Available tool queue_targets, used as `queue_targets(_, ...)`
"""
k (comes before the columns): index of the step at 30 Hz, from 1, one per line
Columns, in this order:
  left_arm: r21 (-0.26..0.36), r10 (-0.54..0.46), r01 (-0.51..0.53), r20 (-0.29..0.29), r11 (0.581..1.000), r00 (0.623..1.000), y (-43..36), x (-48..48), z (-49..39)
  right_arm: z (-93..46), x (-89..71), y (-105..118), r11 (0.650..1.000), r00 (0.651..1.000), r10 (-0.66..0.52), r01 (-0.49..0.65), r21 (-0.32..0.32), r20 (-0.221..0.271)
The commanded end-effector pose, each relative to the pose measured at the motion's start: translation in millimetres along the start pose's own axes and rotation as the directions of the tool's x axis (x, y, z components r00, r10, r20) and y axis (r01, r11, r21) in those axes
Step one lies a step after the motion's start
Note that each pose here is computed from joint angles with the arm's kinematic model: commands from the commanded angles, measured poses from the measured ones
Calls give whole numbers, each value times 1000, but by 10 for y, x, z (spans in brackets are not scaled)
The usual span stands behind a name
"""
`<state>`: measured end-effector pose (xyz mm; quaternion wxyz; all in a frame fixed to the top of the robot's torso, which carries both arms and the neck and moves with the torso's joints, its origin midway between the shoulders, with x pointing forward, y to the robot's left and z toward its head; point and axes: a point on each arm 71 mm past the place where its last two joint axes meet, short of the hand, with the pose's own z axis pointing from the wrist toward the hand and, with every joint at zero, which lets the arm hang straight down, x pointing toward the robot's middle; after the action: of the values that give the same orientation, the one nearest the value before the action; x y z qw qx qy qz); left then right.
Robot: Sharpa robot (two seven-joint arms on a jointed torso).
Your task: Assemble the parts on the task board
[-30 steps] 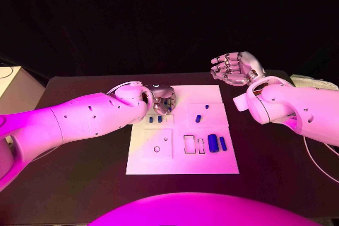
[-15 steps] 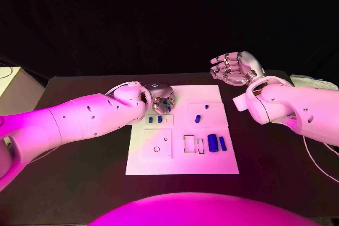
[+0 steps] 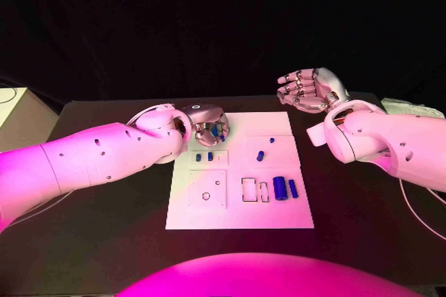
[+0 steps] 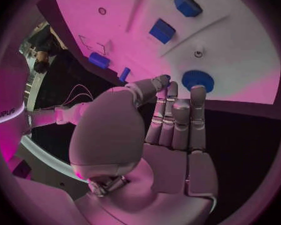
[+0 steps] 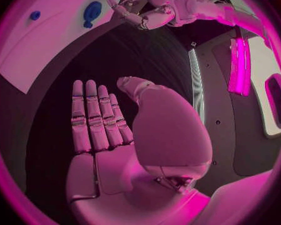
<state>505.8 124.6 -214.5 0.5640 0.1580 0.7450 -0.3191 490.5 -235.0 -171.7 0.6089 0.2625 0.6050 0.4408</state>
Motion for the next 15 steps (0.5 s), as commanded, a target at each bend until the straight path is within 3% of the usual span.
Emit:
queue_targets(1, 12, -43, 43, 19, 999, 999, -8, -52, -52, -6, 8, 15, 1000, 1000, 2, -2, -18, -11)
queue_targets(9, -26, -47, 46, -18, 999, 999, 117, -68, -160, -11, -7, 7, 1000, 1000, 0, -1, -16, -8)
queue_targets(15, -56, -34, 32, -32, 998, 999, 221, -49, -179, -12, -12, 4, 1000, 1000, 0, 0, -16, -7)
